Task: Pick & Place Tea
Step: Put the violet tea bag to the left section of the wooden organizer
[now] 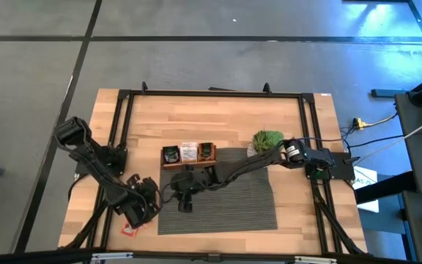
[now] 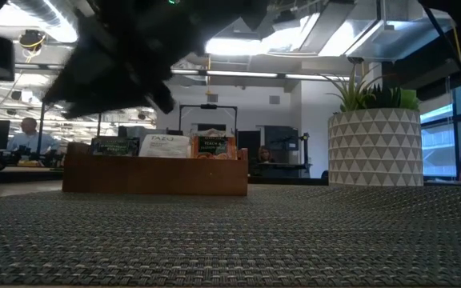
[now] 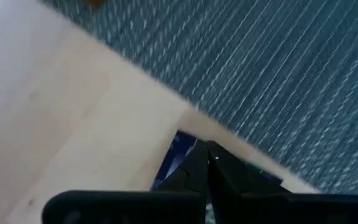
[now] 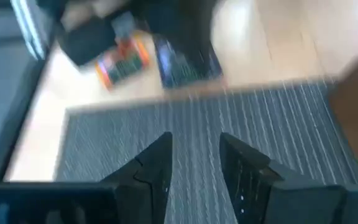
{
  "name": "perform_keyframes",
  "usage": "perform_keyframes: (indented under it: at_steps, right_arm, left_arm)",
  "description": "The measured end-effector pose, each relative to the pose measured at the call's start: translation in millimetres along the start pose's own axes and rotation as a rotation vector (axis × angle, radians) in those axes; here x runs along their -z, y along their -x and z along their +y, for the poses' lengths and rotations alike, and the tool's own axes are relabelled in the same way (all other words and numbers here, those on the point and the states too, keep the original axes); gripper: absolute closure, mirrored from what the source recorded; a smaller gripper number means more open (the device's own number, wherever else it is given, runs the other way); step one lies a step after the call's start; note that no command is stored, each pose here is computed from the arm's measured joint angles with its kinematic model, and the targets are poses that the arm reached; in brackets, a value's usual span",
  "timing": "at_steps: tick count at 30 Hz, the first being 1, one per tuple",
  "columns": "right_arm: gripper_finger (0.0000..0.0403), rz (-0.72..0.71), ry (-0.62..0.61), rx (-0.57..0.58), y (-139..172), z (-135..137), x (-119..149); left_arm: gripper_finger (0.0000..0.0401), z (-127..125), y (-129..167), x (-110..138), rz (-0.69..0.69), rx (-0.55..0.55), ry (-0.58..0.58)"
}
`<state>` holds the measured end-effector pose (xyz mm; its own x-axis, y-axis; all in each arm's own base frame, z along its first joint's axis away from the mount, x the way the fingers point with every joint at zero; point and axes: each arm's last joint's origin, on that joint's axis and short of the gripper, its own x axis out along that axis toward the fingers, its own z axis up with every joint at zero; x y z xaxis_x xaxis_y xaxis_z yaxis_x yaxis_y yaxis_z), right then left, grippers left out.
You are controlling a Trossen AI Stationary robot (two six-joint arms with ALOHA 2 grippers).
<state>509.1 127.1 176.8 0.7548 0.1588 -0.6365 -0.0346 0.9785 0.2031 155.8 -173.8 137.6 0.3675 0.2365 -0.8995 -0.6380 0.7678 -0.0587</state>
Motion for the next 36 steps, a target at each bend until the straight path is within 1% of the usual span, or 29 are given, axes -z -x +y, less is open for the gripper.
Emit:
perform_keyframes:
  at_steps: [1,5,8,12,15,19,22,25,30,32,36]
  right_arm:
    - [0.0265,-0.032,-0.001,-0.015,-2.3,0.8,-1.8]
    - [0.0242,-0.042,-0.017,-0.039,-4.8,1.8,-1.4]
    - [0.0215,-0.048,-0.091,-0.046,-5.7,2.1,-1.5]
    - [0.0185,-0.092,-0.212,-0.072,-8.6,4.8,-3.6]
    - [0.0174,-0.131,-0.218,-0.092,-15.0,7.6,-1.6]
    - [0.0174,-0.176,-0.259,-0.120,-21.0,9.9,-1.0]
    - [0.0182,-0.184,-0.300,-0.125,-23.8,8.3,0.1]
    - [0.0191,-0.211,-0.317,-0.133,-25.4,5.3,-2.0]
    - [0.0200,-0.200,-0.347,-0.093,-32.1,1.6,4.4]
    - [0.0204,-0.196,-0.386,-0.090,-38.7,-0.1,10.1]
    - [0.0212,-0.199,-0.454,-0.074,-49.0,-5.7,17.8]
  left_arm:
    - [0.0399,-0.8,2.7,-2.2,-0.015,0.005,-0.006]
    - [0.0399,-7.8,21.3,-10.5,-0.065,0.068,-0.040]
    - [0.0399,-9.8,36.3,-10.6,-0.015,0.101,-0.035]
    - [0.0399,-3.8,46.5,2.0,0.066,0.063,0.026]
    - [0.0399,0.1,51.0,14.5,0.104,0.041,0.079]
    - [0.0399,0.4,52.2,29.2,0.138,0.030,0.134]
    - [0.0399,0.8,48.9,39.3,0.193,-0.011,0.138]
    - [0.0399,3.5,40.1,46.6,0.183,-0.052,0.147]
    - [0.0399,3.3,27.6,47.6,0.155,-0.097,0.152]
    - [0.0399,2.1,23.2,45.3,0.136,-0.109,0.160]
    - [0.0399,-2.7,12.8,40.1,0.120,-0.121,0.132]
